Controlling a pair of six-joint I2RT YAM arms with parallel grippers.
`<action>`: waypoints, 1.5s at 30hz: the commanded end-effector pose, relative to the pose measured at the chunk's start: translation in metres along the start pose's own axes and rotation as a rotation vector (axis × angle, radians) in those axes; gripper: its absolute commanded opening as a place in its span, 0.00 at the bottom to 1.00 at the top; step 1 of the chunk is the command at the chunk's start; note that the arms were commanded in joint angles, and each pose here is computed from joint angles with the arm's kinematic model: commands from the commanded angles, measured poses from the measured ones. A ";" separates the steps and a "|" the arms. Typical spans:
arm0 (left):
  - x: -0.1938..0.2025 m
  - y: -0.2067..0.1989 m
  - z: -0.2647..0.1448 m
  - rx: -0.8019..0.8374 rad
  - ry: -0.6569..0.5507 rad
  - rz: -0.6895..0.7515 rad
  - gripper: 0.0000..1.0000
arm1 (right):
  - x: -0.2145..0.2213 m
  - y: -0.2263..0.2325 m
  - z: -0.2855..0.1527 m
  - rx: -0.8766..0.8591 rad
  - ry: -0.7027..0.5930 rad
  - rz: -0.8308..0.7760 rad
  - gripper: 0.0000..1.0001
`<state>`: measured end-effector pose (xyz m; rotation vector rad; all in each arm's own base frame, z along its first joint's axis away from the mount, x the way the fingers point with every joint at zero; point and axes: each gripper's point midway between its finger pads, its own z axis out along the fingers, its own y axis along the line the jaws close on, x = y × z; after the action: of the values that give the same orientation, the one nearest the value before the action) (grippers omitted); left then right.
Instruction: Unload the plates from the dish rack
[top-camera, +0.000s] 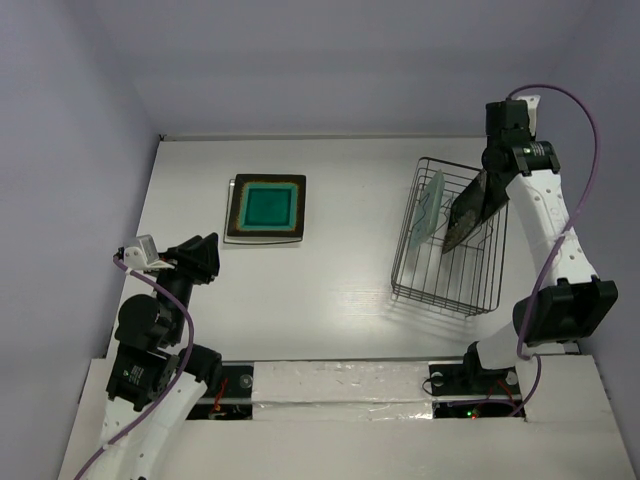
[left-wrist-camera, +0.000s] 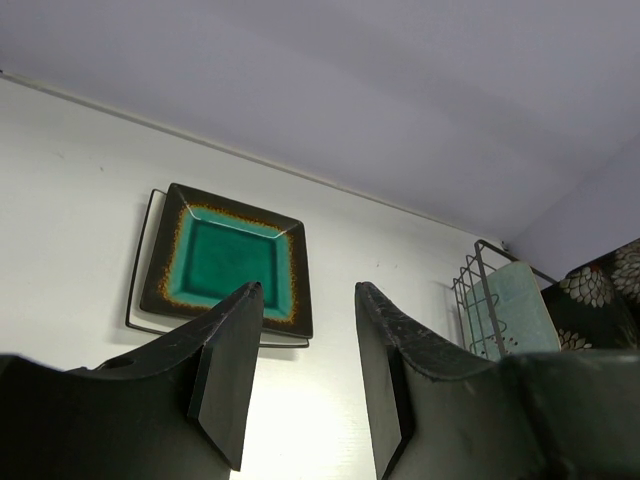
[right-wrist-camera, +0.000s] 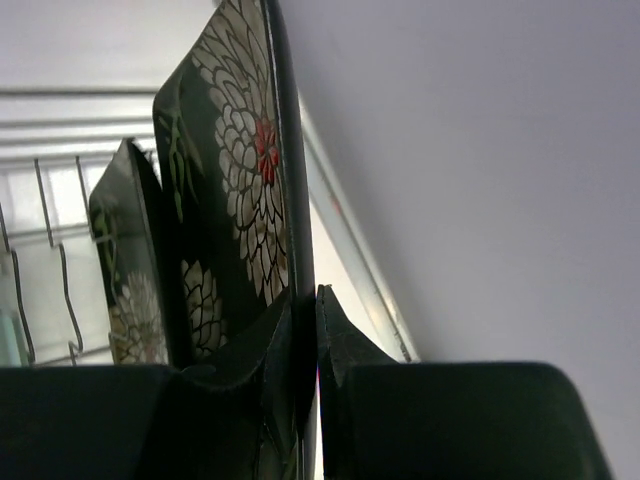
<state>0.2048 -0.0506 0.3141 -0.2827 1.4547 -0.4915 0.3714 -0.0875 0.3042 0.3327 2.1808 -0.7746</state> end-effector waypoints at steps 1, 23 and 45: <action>-0.004 -0.005 0.004 0.020 -0.019 -0.001 0.39 | -0.057 -0.049 -0.042 0.103 -0.189 0.206 0.00; -0.003 -0.005 0.006 0.018 -0.015 -0.002 0.39 | -0.127 -0.089 -0.178 -0.317 -0.507 0.627 0.00; 0.005 -0.002 0.010 0.002 0.017 0.007 0.39 | -0.130 0.283 -0.256 -1.302 -0.222 0.884 0.00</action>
<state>0.2124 -0.0540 0.3059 -0.2806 1.4962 -0.4790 0.4243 0.2497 0.2974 0.3541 2.0228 0.6410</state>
